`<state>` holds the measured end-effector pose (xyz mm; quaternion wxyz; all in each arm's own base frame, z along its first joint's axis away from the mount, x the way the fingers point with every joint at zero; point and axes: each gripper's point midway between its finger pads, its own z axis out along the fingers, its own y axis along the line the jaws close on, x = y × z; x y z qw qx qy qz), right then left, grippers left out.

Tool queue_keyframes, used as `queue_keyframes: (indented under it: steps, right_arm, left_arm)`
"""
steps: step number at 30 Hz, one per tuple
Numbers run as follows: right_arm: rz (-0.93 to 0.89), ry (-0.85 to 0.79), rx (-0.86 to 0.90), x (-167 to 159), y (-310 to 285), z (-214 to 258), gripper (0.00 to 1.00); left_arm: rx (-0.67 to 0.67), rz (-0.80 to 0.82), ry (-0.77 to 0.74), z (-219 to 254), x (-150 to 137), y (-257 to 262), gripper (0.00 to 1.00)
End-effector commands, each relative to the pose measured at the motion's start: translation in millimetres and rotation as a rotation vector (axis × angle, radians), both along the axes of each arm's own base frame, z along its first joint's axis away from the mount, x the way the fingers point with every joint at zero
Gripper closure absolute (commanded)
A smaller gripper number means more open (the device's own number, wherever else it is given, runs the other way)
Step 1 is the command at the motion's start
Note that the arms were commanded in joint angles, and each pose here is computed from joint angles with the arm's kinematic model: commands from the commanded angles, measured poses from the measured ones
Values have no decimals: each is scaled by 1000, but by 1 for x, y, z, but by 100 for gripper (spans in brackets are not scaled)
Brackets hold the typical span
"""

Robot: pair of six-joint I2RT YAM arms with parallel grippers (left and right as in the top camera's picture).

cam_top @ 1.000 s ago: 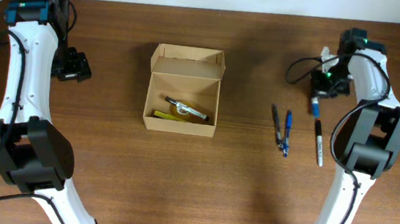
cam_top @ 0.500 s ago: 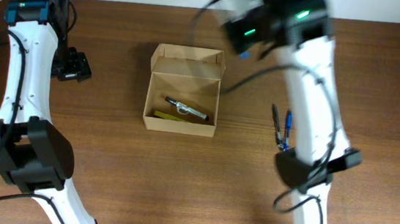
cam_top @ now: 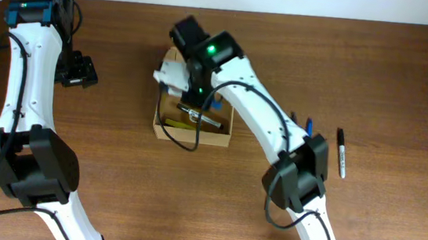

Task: Pack container
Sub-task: 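Lower the whiteboard marker into the box and release it, then move the right gripper down toward the blue and clear pens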

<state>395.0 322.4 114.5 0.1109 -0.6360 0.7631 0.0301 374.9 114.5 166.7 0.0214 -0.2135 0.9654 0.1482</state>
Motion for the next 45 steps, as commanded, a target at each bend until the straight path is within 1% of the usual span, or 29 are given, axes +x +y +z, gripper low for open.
queue_keyframes:
  steps: [1,6,10,12,13,15,17,19,23,24,25,29,30,32,35,36,37,40,45]
  right_arm:
    - [27,50,-53,-9,-9,-35,96]
    - [29,95,-60,-18,-11,-66,96]
    - [9,104,-65,-19,-12,-69,96]
    - [-23,99,-66,-18,-13,-65,62]
    - [-44,92,-71,-16,-14,-63,60]
    - [-88,60,-80,-10,-17,-53,60]
    - [-130,13,-76,-3,-19,-36,55]
    - [-174,-48,-40,2,-20,-4,51]
    - [-259,-179,38,8,-32,65,51]
    - [-316,-240,84,11,-46,101,51]
    - [-348,-269,118,11,-55,121,51]
    - [-522,-369,233,21,-108,185,52]
    - [-636,-411,278,29,-143,208,56]
    - [-797,-442,320,40,-186,224,59]
    - [-1094,-407,349,49,-252,219,61]
    - [-1177,-362,329,47,-272,207,61]
    - [-1222,-316,309,44,-283,196,61]
    - [-1277,-174,251,39,-301,156,60]
    - [-1285,-39,169,39,-298,100,59]
  left_arm:
    - [-3,-2,14,-4,-1,2,0]
    - [-3,-2,14,-4,-1,2,0]
    - [-3,-2,14,-4,-1,2,0]
    - [-3,-2,14,-4,-1,2,0]
    - [-3,-2,14,-4,-1,2,0]
    - [-3,-2,14,-4,-1,2,0]
    - [-3,-2,14,-4,-1,2,0]
    - [-3,-2,14,-4,-1,2,0]
    - [-3,-2,14,-4,-1,2,0]
    - [-3,-2,14,-4,-1,2,0]
    - [-3,-2,14,-4,-1,2,0]
    - [-3,-2,14,-4,-1,2,0]
    - [-3,-2,14,-4,-1,2,0]
    - [-3,-2,14,-4,-1,2,0]
    - [-3,-2,14,-4,-1,2,0]
    - [-3,-2,14,-4,-1,2,0]
    - [-3,-2,14,-4,-1,2,0]
    - [-3,-2,14,-4,-1,2,0]
    - [-3,-2,14,-4,-1,2,0]
